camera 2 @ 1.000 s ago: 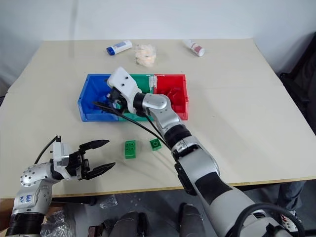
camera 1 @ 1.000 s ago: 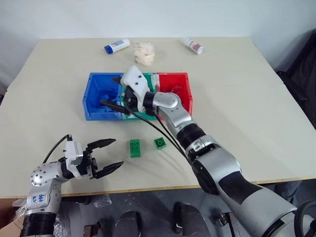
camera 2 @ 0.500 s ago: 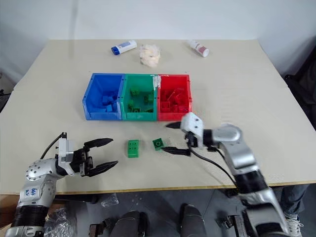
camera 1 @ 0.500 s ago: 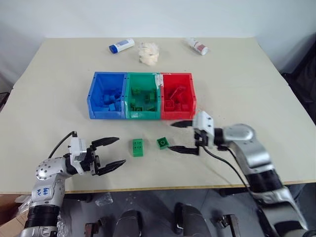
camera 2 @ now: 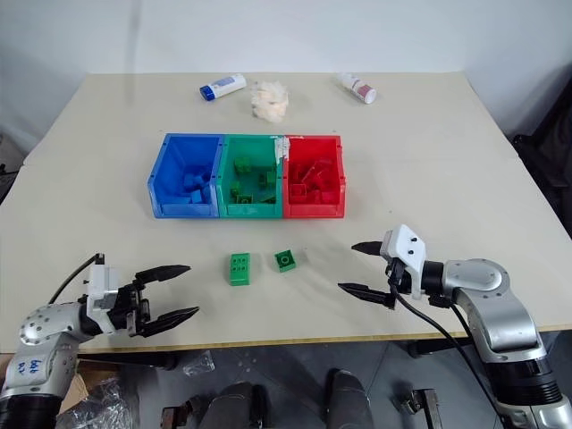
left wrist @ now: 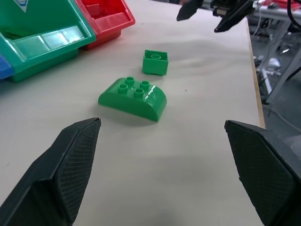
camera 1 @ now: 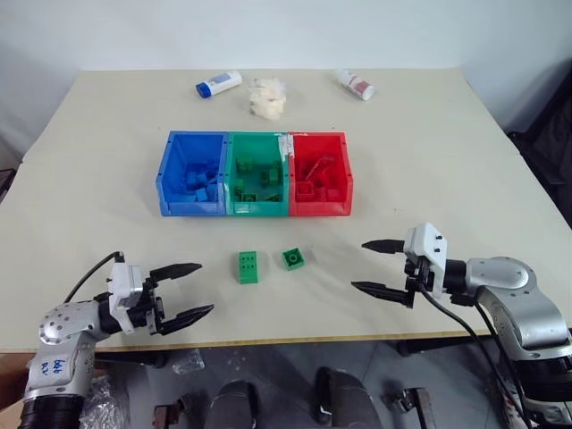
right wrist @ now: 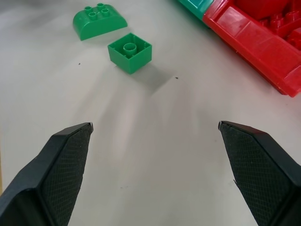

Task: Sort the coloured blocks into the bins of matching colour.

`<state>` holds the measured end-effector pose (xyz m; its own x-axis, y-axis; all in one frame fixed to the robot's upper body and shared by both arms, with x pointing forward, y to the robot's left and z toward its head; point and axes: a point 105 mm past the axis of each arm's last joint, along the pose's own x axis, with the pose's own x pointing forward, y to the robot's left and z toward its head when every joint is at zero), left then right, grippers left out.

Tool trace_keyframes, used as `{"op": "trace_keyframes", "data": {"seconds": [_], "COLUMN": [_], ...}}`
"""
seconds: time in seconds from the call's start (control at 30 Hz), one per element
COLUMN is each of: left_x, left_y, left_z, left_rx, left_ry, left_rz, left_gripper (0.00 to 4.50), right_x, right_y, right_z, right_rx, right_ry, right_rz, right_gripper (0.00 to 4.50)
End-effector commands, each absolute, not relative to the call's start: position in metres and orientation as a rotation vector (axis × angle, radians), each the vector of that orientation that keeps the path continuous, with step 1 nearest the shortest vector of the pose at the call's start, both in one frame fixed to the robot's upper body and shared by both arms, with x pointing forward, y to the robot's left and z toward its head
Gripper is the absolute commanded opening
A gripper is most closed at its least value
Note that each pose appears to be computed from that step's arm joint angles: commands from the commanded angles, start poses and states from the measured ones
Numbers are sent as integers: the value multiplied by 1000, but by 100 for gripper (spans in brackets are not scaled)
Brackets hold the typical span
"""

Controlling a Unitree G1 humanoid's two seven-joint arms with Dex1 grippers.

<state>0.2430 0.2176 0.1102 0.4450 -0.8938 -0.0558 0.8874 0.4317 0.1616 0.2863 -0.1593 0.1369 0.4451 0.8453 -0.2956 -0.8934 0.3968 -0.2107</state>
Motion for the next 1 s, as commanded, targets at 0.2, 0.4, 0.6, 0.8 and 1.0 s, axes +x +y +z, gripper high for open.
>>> {"op": "trace_keyframes", "data": {"seconds": [0.2,0.4,0.6,0.8,1.0], "left_x": [238,257,281,295,298], "left_y": [199,170,142,122,130], "left_z": [128,127,114,100,86], "left_rx": [185,137,175,208,251], "left_ry": [-77,-53,-10,70,212], "left_rz": [-1061,-964,-908,-869,-779], "left_gripper": [450,450,450,450,450], "right_x": [292,298,301,301,297], "right_y": [-157,-156,-153,-144,-135], "right_z": [147,147,148,157,166], "right_rx": [-366,-361,-357,-357,-353], "right_ry": [58,37,13,-28,-40], "right_rz": [1097,1076,1053,1021,1000], "right_gripper": [447,447,447,447,447]}}
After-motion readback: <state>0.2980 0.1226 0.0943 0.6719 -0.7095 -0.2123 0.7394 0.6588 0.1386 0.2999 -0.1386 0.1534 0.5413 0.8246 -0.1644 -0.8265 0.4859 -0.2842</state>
